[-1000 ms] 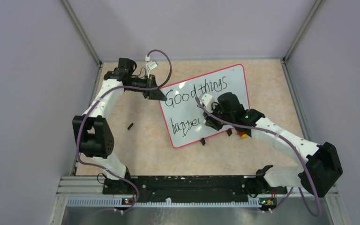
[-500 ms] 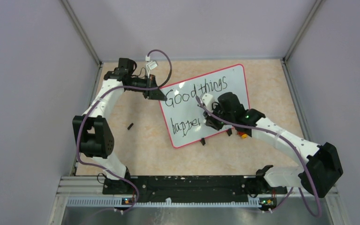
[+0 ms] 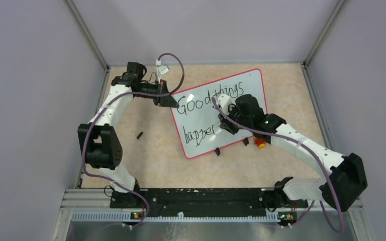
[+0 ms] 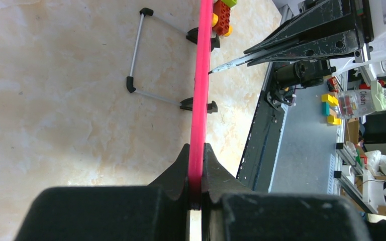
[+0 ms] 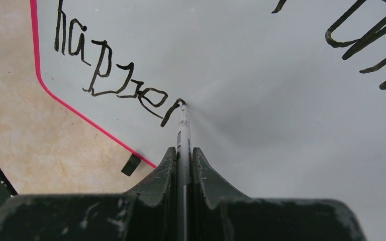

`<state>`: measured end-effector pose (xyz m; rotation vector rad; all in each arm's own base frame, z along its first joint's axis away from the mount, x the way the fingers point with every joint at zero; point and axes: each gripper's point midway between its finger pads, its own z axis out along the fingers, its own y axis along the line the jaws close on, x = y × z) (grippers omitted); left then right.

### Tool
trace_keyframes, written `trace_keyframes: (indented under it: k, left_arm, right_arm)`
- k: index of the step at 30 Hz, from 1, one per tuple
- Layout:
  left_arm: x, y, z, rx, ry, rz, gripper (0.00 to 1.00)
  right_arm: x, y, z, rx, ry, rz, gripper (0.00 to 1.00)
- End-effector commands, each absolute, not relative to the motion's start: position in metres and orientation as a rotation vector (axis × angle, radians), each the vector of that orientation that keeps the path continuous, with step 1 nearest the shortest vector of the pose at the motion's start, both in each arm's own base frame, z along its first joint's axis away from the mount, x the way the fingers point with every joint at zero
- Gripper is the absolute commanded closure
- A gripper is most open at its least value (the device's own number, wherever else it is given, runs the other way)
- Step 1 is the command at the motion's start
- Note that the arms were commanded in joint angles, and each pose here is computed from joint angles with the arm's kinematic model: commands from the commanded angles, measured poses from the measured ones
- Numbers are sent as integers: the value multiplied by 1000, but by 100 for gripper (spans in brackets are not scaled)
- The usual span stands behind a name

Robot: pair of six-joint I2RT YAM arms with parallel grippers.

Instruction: Write a sentence on the whiteboard

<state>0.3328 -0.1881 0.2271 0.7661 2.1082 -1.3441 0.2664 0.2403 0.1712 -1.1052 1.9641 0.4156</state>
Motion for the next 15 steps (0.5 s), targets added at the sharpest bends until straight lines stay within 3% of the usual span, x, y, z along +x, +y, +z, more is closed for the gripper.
trace_keyframes:
  k: [1, 15]
  left_arm:
    - [359, -180, 226, 827, 2074, -1146, 100]
    - [360, -180, 226, 824, 2076, -1149, 100]
  right_arm:
    - [283, 226, 181, -1057, 1949, 340, 100]
    - [258, 222, 150, -1124, 2013, 412, 100]
